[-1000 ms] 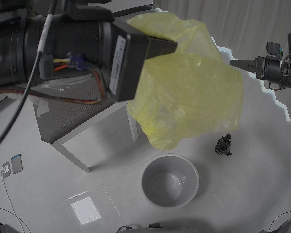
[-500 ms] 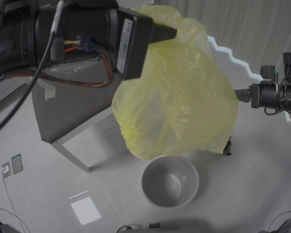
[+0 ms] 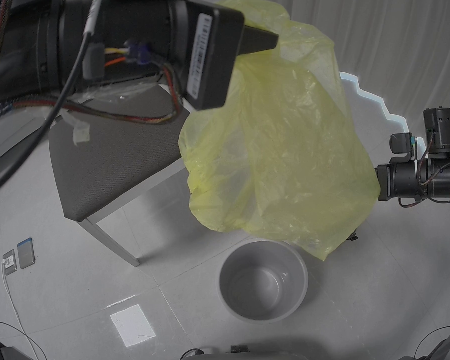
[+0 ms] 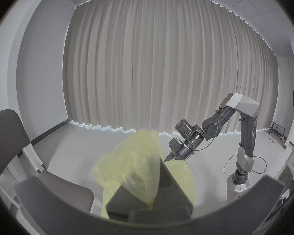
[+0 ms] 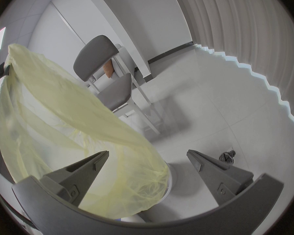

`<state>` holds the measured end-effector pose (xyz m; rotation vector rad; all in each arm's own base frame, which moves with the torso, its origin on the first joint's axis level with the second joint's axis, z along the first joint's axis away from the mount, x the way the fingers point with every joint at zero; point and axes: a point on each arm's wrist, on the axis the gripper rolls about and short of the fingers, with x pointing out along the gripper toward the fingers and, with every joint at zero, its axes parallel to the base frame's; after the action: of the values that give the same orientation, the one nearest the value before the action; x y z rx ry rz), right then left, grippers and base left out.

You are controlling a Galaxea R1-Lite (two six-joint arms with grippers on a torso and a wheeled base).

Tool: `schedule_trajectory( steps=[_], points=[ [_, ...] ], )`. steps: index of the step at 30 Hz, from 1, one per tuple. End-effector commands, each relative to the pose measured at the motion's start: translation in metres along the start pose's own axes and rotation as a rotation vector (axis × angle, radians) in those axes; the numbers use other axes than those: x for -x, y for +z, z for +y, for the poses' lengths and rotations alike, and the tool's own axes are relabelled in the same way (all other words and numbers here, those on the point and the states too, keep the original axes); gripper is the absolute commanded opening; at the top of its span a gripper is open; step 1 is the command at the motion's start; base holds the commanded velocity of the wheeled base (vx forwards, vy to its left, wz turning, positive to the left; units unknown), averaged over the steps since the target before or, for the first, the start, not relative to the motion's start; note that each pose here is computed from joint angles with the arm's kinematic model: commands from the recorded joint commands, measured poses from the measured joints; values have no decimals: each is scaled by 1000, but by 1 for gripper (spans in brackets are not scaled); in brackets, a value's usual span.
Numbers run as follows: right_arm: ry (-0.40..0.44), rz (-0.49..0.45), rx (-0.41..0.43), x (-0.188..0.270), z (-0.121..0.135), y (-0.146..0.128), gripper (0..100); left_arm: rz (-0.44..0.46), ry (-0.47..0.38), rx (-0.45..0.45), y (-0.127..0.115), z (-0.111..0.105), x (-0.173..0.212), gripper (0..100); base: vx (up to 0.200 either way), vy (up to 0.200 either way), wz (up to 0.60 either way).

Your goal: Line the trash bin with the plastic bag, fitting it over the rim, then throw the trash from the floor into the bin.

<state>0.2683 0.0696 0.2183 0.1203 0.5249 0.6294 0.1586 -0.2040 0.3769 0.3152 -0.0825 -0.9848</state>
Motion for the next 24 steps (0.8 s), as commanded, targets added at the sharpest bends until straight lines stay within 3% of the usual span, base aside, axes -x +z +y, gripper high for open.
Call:
schedule_trajectory(
  steps=[1,12,13,24],
  points=[
    [0,26,-12,-1,-1,-9,100,-1,0,0,0,0,0,0,0,0,0],
    [2,24,-6,1,0,-11,100,1,-1,0,-2,0,-7,0,0,0,0],
    [2,27,-6,1,0,-12,0,0,0,0,-3,0,-9,0,0,0,0],
    [5,20,-8,4,2,-12,0,17,14,6,-5,1,-12,0,0,0,0]
  ],
)
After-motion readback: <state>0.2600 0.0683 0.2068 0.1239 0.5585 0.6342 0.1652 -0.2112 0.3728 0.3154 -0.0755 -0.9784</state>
